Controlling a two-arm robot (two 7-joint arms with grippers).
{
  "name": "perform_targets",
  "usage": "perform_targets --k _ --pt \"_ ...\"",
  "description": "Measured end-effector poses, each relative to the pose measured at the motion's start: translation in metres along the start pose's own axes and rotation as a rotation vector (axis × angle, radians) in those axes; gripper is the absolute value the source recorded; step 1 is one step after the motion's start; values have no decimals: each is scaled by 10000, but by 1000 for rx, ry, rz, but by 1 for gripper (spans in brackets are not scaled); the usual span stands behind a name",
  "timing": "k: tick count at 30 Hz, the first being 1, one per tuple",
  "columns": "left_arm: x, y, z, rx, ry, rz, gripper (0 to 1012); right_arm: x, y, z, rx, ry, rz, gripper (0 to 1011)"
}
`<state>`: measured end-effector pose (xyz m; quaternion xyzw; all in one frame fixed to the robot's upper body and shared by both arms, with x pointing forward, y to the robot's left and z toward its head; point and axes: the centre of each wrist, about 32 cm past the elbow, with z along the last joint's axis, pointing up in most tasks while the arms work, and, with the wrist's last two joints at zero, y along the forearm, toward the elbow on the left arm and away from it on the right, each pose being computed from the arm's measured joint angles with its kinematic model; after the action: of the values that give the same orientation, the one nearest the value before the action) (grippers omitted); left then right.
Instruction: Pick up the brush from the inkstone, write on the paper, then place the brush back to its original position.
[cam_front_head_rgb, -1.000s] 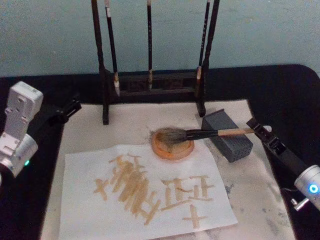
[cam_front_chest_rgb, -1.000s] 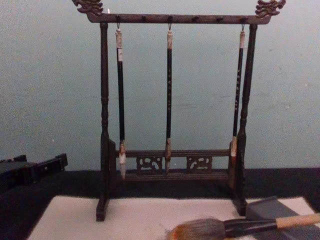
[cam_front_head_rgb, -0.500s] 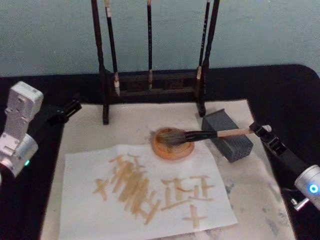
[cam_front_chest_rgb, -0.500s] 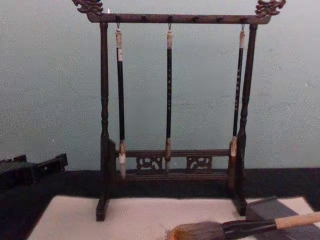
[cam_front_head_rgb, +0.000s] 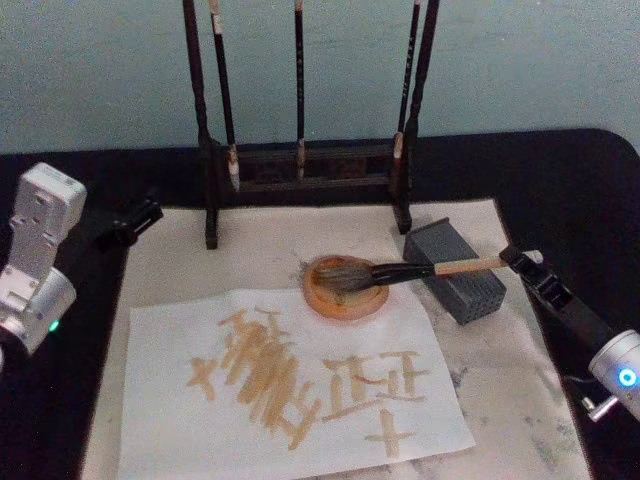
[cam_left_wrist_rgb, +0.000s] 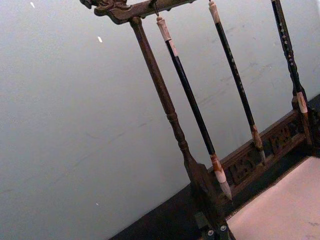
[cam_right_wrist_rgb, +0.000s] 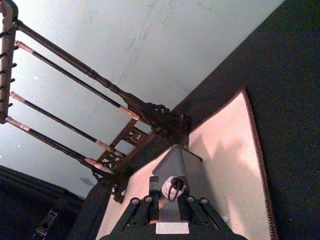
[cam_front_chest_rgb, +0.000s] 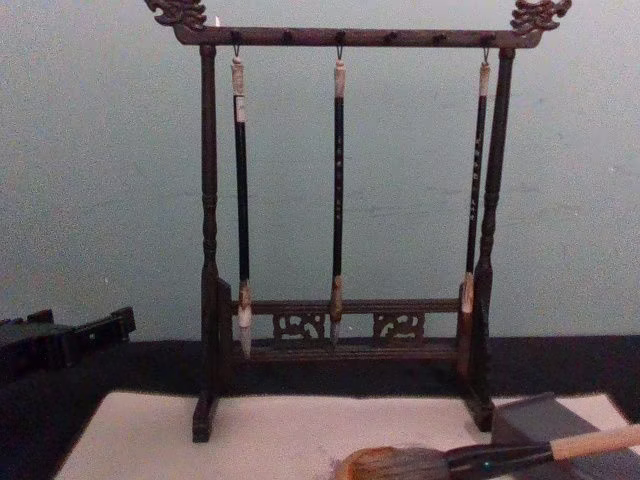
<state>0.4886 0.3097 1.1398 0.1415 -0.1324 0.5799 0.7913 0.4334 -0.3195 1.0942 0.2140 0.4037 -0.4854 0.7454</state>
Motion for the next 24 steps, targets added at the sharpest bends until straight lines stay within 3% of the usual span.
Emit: perform_targets --k 16,24 --pt "0 0 0 0 0 0 1002 -11 -2 8 9 -2 28 190" --pt "0 0 0 0 0 0 1002 -147 13 62 12 -47 81 172"
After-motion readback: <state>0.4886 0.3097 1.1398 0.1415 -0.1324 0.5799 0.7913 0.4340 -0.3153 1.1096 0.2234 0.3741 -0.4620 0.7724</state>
